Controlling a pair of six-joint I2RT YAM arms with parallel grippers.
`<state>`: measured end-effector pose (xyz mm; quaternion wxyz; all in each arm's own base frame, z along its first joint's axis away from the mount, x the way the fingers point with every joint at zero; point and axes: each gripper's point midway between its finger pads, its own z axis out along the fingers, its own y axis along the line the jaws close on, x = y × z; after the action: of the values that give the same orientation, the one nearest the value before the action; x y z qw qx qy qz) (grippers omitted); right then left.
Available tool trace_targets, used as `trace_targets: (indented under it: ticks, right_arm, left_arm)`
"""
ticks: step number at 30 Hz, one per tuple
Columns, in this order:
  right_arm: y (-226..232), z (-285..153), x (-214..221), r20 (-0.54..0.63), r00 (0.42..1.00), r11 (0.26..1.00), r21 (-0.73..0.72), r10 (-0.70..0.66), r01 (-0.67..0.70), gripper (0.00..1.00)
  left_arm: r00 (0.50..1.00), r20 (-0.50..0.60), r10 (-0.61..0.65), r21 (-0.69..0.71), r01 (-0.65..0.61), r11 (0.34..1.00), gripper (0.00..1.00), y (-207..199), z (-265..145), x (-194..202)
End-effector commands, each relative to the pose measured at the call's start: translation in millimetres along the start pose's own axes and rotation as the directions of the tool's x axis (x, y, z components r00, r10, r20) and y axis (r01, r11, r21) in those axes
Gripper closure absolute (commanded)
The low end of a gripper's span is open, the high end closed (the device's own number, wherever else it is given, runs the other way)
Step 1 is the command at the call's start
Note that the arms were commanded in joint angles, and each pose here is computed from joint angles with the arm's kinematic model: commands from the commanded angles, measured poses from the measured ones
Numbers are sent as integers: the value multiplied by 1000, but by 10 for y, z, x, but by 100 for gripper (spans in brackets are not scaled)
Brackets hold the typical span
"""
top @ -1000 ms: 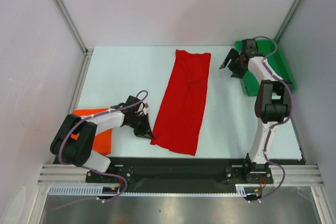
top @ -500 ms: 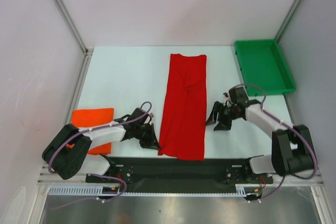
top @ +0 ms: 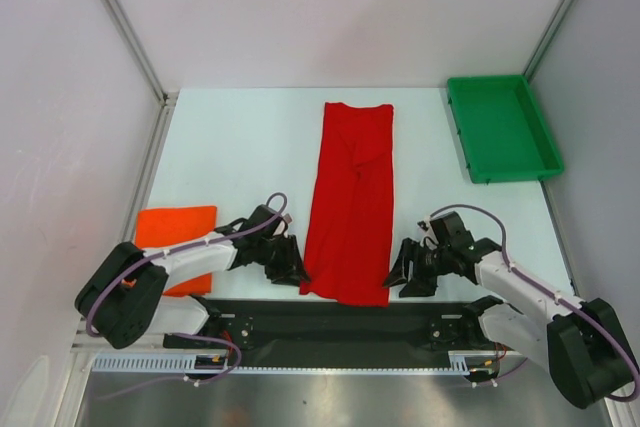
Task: Fold and stack the t-shirts
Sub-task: Fold the tshirt
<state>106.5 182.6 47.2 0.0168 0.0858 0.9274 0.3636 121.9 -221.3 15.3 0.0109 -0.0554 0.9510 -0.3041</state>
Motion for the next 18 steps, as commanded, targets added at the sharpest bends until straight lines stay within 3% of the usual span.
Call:
trace_targets:
  ticks: [1,8,18]
  right_arm:
    - [77,30,24,2,999,998,-40,44,-44,37]
    - [37,106,134,-25,997,997,-21,69,-70,44]
    - [-35,282,244,-43,990,991,-28,133,-134,44]
  left_arm:
    - [999,43,20,-64,-17,998,58,103,-60,-31]
    - [999,5,35,-96,-34,995,58,191,1,1]
    - [999,-1,49,-90,-49,995,62,138,29,-44]
